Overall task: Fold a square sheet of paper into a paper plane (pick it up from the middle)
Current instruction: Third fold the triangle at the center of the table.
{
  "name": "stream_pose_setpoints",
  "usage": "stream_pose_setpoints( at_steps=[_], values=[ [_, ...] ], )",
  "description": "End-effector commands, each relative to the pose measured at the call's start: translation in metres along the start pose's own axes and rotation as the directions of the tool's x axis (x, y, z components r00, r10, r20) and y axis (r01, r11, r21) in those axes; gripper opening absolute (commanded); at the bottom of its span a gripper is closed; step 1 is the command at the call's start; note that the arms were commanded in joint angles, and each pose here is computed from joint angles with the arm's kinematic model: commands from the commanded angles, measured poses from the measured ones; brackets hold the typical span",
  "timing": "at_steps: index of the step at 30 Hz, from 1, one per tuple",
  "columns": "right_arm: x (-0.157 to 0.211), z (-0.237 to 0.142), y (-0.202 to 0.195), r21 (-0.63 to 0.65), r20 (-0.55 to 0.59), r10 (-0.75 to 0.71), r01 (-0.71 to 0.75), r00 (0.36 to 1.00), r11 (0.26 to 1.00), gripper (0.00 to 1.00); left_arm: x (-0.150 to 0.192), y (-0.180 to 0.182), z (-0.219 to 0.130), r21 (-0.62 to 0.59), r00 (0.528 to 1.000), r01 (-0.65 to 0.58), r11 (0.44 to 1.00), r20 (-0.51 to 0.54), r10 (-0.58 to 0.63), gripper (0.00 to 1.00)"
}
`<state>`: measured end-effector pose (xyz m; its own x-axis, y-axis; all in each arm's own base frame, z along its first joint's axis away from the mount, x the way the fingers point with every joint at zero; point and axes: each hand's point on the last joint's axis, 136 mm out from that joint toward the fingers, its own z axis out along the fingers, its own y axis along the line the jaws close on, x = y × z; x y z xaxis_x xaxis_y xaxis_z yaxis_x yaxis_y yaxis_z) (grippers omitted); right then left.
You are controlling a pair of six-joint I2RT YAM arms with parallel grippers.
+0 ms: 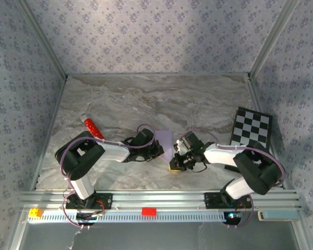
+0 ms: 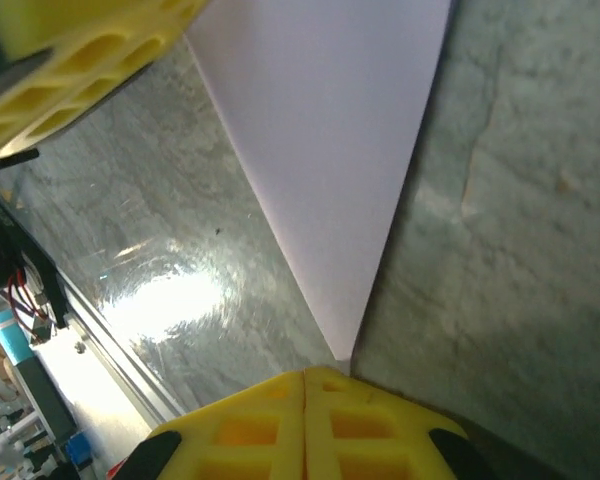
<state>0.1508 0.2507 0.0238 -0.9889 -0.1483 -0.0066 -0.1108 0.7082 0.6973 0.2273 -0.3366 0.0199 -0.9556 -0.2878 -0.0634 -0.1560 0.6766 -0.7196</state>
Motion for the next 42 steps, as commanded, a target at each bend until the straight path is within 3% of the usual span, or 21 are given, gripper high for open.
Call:
stream_pose_setpoints(
  at_steps=[1, 7, 13, 21, 26, 42],
  values=[
    [-0.005, -0.016, 0.020, -0.052, 0.030, -0.004, 0.005, 1.000, 0.999, 0.07, 0.006, 0.030, -0.001, -0.101, 1.000, 0.023, 0.995, 0.004, -0.023, 0.05],
    [-0.036, -0.024, 0.033, -0.040, 0.096, -0.017, 0.021, 0.995, 0.999, 0.06, 0.006, 0.027, -0.001, -0.095, 1.000, 0.018, 0.995, 0.005, -0.018, 0.05],
    [-0.052, 0.000, 0.035, -0.044, 0.047, 0.007, -0.005, 0.999, 0.999, 0.06, 0.007, 0.026, -0.001, -0.093, 1.000, 0.014, 0.996, 0.001, -0.014, 0.05],
    [-0.025, 0.019, -0.018, 0.073, -0.011, 0.116, -0.114, 0.993, 0.991, 0.00, 0.004, 0.012, -0.005, -0.049, 1.000, -0.012, 0.999, 0.016, 0.013, 0.07],
    [-0.021, 0.019, -0.026, 0.078, -0.002, 0.131, -0.130, 0.991, 0.988, 0.00, -0.004, -0.006, -0.013, -0.015, 0.997, -0.068, 0.998, 0.044, 0.069, 0.11],
    [-0.015, 0.021, -0.036, 0.112, -0.018, 0.143, -0.140, 0.990, 0.984, 0.00, -0.038, 0.039, -0.020, -0.110, 0.995, 0.007, 0.994, 0.099, 0.004, 0.09]
  ],
)
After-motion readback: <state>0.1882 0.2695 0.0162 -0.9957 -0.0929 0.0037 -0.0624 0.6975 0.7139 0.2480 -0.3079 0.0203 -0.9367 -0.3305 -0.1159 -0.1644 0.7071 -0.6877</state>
